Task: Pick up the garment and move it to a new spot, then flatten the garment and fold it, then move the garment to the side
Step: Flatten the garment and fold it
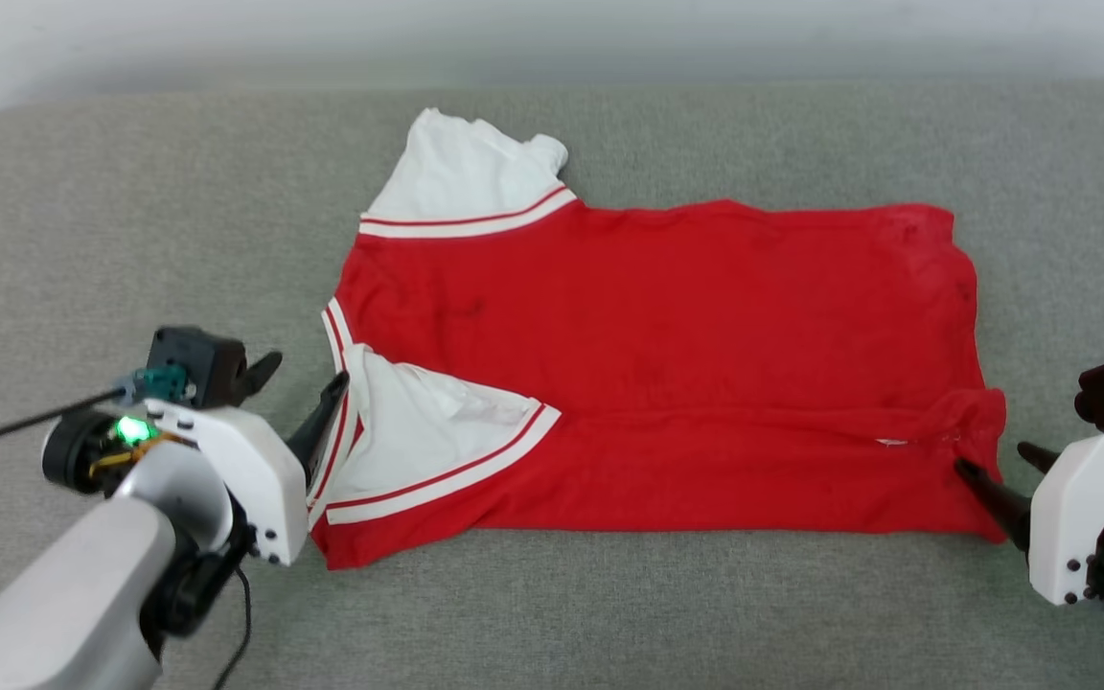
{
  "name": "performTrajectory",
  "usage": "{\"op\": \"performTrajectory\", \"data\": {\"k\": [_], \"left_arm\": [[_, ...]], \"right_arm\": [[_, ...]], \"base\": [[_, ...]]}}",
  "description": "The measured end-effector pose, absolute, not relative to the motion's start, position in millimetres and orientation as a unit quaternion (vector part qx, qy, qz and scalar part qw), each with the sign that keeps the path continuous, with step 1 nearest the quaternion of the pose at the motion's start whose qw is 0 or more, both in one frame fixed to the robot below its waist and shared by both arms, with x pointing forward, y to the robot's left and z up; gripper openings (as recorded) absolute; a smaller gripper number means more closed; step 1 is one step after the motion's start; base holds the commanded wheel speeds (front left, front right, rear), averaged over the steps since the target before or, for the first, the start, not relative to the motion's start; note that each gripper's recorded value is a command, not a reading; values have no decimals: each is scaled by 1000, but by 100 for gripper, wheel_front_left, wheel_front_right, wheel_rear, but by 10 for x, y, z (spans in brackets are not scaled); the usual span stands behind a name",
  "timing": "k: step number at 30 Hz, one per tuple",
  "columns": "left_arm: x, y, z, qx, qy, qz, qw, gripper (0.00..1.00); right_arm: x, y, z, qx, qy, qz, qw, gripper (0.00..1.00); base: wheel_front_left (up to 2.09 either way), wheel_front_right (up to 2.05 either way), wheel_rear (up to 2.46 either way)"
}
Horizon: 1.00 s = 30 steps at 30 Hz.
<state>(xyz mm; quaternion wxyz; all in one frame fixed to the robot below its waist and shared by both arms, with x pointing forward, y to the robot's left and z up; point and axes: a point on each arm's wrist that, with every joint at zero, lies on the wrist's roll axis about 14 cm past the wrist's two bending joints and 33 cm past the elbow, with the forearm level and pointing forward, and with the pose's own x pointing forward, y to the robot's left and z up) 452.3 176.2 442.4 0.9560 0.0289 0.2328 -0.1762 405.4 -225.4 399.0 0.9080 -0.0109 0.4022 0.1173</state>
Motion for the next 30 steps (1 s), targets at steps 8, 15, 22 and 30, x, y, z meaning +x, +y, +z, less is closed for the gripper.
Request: {"op": "performTrajectory", "data": {"k": [8, 15, 22, 30], "left_arm": [[3938, 1794, 4449, -8, 264, -131, 956, 100], [3639, 1767, 4334, -34, 295, -111, 948, 100], [3567, 1753, 4099, -37, 341, -105, 933, 100], [3616, 1761, 3780, -43, 380, -93, 919, 100]], "right_arm": [[3835, -2141, 4232, 10, 385, 100, 917, 100], [3688, -2098, 4266, 36, 387, 81, 918, 100], [3636, -2153, 4225, 31, 404, 64, 912, 100], [3652, -2142, 4143, 43, 416, 59, 906, 100]], "base": [[0, 0, 0], [0, 0, 0], [0, 0, 0], [0, 0, 0]]}}
